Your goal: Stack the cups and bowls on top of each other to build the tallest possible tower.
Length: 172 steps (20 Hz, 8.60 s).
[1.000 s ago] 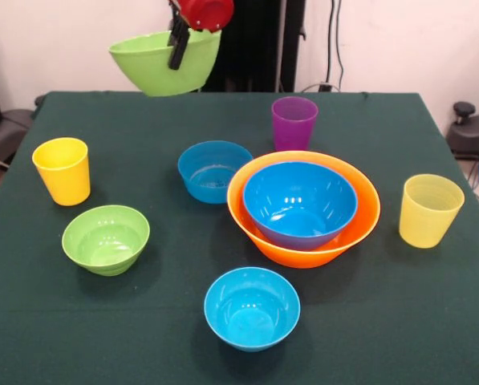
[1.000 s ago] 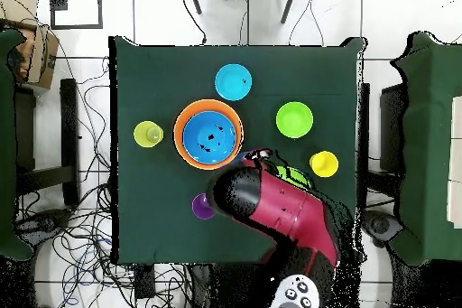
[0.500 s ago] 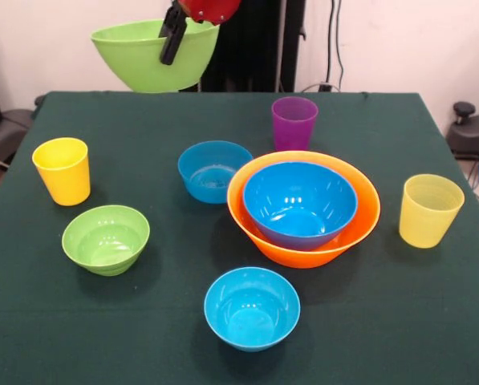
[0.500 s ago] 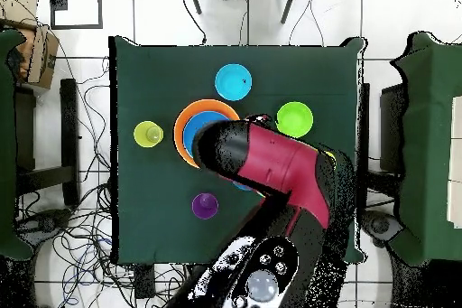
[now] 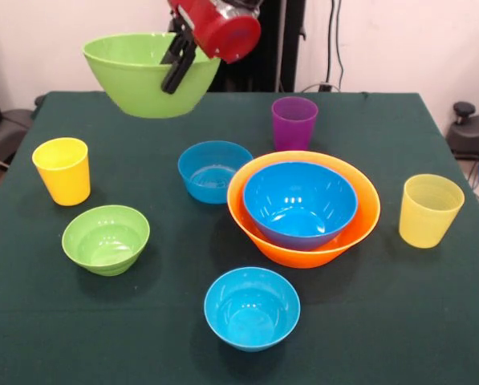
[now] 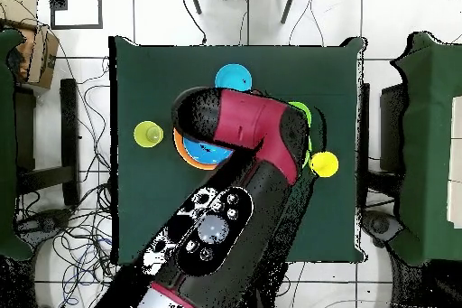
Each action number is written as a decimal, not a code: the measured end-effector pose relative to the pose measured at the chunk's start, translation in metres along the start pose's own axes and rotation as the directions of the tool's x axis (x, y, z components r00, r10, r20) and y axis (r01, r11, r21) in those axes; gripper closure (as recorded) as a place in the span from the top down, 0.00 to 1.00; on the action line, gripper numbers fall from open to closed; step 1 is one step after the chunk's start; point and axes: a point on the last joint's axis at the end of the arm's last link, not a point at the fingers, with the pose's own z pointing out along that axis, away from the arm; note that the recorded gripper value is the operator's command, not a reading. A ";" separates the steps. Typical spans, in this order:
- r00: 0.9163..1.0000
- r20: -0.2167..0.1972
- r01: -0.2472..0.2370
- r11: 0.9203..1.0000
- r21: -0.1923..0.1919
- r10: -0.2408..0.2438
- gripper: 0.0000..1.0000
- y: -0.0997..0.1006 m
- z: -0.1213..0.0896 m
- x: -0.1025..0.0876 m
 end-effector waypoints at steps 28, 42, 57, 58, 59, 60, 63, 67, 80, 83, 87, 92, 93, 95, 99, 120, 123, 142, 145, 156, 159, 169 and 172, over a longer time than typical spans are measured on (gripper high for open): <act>0.978 -0.144 -0.131 0.978 0.161 0.154 0.00 0.047 -0.056 0.018; 0.979 -0.126 -0.148 0.984 0.095 0.159 0.00 0.095 -0.098 -0.025; 0.963 -0.074 -0.243 0.956 0.161 0.258 0.00 0.137 -0.044 0.021; 0.963 -0.072 -0.245 0.955 0.165 0.259 0.00 0.138 -0.042 0.024; 0.963 -0.069 -0.246 0.955 0.168 0.261 0.00 0.139 -0.041 0.027; 0.963 -0.065 -0.248 0.953 0.173 0.262 0.00 0.140 -0.038 0.032; 0.964 -0.056 -0.246 0.952 0.183 0.260 0.00 0.144 -0.032 0.043; 0.968 -0.049 -0.234 0.952 0.195 0.248 0.00 0.147 -0.025 0.053; 0.969 -0.054 -0.226 0.954 0.196 0.240 0.00 0.151 -0.024 0.064; 0.968 -0.061 -0.226 0.955 0.193 0.241 0.00 0.153 -0.024 0.067; 0.967 -0.073 -0.228 0.955 0.188 0.245 0.00 0.156 -0.023 0.070; 0.967 -0.075 -0.230 0.958 0.170 0.245 0.00 0.161 -0.019 0.074; 0.967 -0.075 -0.229 0.960 0.162 0.243 0.00 0.163 -0.016 0.076; 0.967 -0.075 -0.229 0.961 0.155 0.242 0.00 0.165 -0.012 0.078; 0.968 -0.077 -0.228 0.963 0.140 0.241 0.00 0.170 -0.004 0.085; 0.955 -0.084 -0.273 0.954 0.122 0.284 0.00 0.181 0.024 0.116; 0.956 -0.081 -0.271 0.956 0.114 0.280 0.00 0.182 0.022 0.119; 0.930 -0.104 -0.341 0.934 0.109 0.352 0.00 0.150 -0.020 0.108; 0.924 -0.106 -0.358 0.928 0.107 0.368 0.00 0.142 -0.026 0.103; 0.918 -0.101 -0.373 0.922 0.107 0.383 0.00 0.132 -0.016 0.103; 0.919 -0.096 -0.374 0.922 0.100 0.383 0.00 0.133 -0.013 0.104; 0.924 -0.081 -0.366 0.927 0.086 0.373 0.00 0.135 -0.002 0.111; 0.925 -0.080 -0.364 0.928 0.083 0.370 0.00 0.135 -0.002 0.113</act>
